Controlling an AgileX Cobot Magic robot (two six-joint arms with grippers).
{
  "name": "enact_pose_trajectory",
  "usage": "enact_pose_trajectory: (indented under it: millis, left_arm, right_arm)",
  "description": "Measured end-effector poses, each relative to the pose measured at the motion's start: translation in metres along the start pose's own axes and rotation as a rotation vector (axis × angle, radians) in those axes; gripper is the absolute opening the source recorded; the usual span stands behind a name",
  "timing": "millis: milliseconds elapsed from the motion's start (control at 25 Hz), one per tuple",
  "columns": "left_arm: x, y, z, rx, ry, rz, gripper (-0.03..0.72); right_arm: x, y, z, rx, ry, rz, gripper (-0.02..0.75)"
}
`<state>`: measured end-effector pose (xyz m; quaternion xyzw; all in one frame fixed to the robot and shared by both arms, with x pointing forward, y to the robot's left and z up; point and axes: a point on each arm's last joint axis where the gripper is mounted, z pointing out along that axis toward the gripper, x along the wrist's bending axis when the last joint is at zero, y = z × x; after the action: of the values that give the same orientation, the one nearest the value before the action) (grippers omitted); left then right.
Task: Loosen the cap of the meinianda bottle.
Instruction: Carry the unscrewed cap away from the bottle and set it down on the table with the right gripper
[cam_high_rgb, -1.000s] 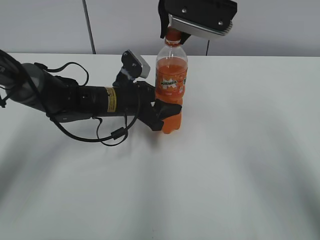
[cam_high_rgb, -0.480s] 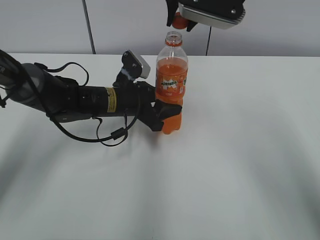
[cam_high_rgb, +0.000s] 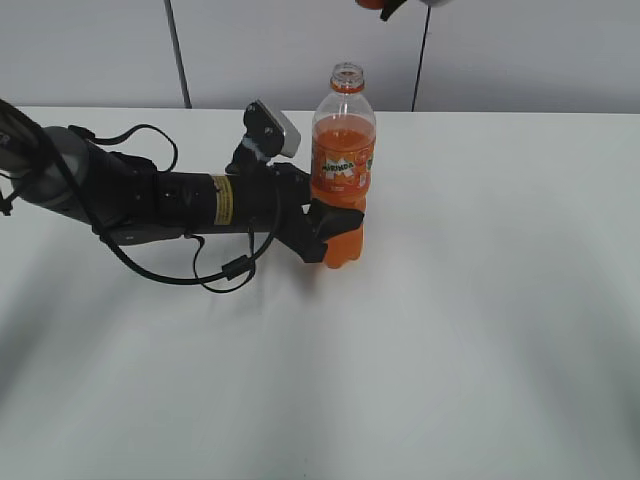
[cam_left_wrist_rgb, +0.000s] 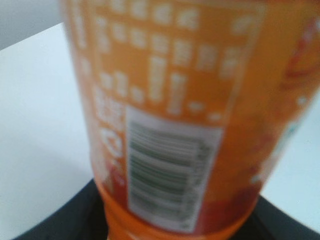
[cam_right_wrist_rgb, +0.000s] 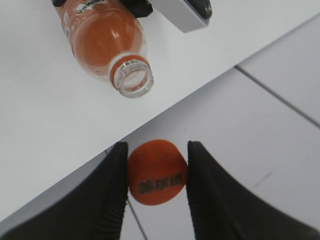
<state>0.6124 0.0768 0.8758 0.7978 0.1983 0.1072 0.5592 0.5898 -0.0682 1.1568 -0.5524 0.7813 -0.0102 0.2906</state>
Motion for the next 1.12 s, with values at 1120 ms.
enact_pose_trajectory:
  millis: [1120]
  left_arm:
    - [0.0,0.0,0.0,0.0,0.0,0.0,0.377]
  right_arm:
    - [0.099,-0.074,-0.114,0.295,-0.27,1.998,0.269]
